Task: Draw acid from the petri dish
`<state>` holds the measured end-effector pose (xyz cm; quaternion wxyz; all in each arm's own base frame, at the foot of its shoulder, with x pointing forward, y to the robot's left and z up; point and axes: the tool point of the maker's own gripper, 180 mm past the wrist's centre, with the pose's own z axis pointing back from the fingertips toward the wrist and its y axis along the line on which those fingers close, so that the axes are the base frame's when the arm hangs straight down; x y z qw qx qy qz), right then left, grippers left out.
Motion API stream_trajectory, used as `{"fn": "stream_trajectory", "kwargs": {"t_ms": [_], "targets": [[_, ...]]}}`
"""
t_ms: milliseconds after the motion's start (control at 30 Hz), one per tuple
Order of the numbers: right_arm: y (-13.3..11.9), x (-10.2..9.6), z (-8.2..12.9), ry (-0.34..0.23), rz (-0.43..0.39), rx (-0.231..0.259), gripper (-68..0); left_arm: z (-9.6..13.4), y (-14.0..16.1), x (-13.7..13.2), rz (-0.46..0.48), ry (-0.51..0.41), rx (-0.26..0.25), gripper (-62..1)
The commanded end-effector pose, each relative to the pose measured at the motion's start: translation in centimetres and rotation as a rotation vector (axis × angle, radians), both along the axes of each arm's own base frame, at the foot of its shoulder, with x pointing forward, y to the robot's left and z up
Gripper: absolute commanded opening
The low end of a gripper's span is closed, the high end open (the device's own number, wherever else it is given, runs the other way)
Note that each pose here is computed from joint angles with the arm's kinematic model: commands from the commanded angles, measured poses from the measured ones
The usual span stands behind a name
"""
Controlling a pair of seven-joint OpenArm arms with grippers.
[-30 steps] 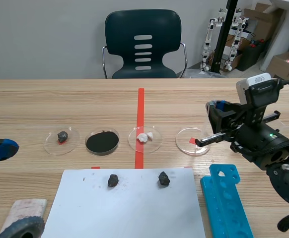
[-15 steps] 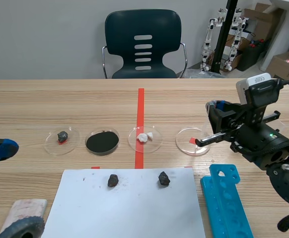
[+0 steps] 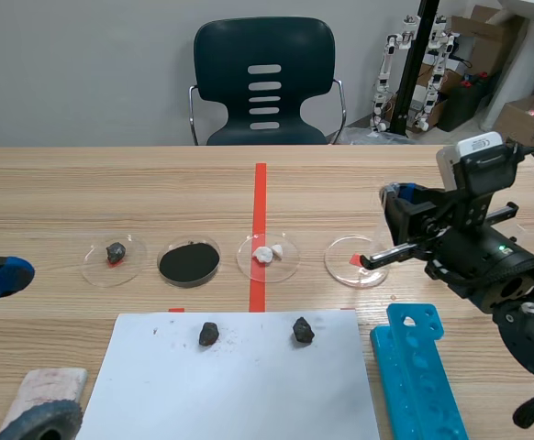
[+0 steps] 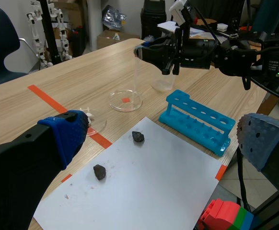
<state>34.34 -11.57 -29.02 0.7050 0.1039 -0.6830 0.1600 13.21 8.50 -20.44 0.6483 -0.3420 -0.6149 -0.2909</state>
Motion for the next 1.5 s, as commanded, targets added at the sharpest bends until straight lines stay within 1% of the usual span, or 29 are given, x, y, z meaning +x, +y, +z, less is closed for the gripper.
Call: {"fn": "stream_trajectory", "kwargs": {"t_ms": [0, 200, 333, 733, 967, 1167, 1367, 1467], "targets": [[-0.1, 0.5, 2.0, -0.059, 0.004, 0.01, -60.9, 0.6, -0.2, -0.1, 0.003, -0.006, -0.033, 1.4], [-0.1, -0.1, 2.4, -0.062, 0.001, 0.01, -60.9, 0.6, -0.2, -0.1, 0.003, -0.006, -0.033, 1.4], [-0.3, -0.4, 3.4, -0.085, -0.004, 0.012, -60.9, 0.6, -0.2, -0.1, 0.003, -0.006, -0.033, 1.4], [-0.9, -1.3, 5.5, -0.11, -0.022, -0.004, -60.9, 0.6, -0.2, -0.1, 0.003, -0.006, -0.033, 1.4], [-0.6, -1.9, 7.0, -0.125, -0.017, -0.014, -60.9, 0.6, -0.2, -0.1, 0.003, -0.006, -0.033, 1.4], [-0.4, -2.3, 7.4, -0.119, -0.015, -0.022, -60.9, 0.6, -0.2, -0.1, 0.003, -0.006, -0.033, 1.4], [-0.3, -2.8, 8.5, -0.137, -0.015, -0.026, -60.9, 0.6, -0.2, -0.1, 0.003, -0.006, -0.033, 1.4], [-0.1, -2.8, 8.7, -0.122, -0.012, -0.038, -60.9, 0.6, -0.2, -0.1, 0.003, -0.006, -0.033, 1.4]]}}
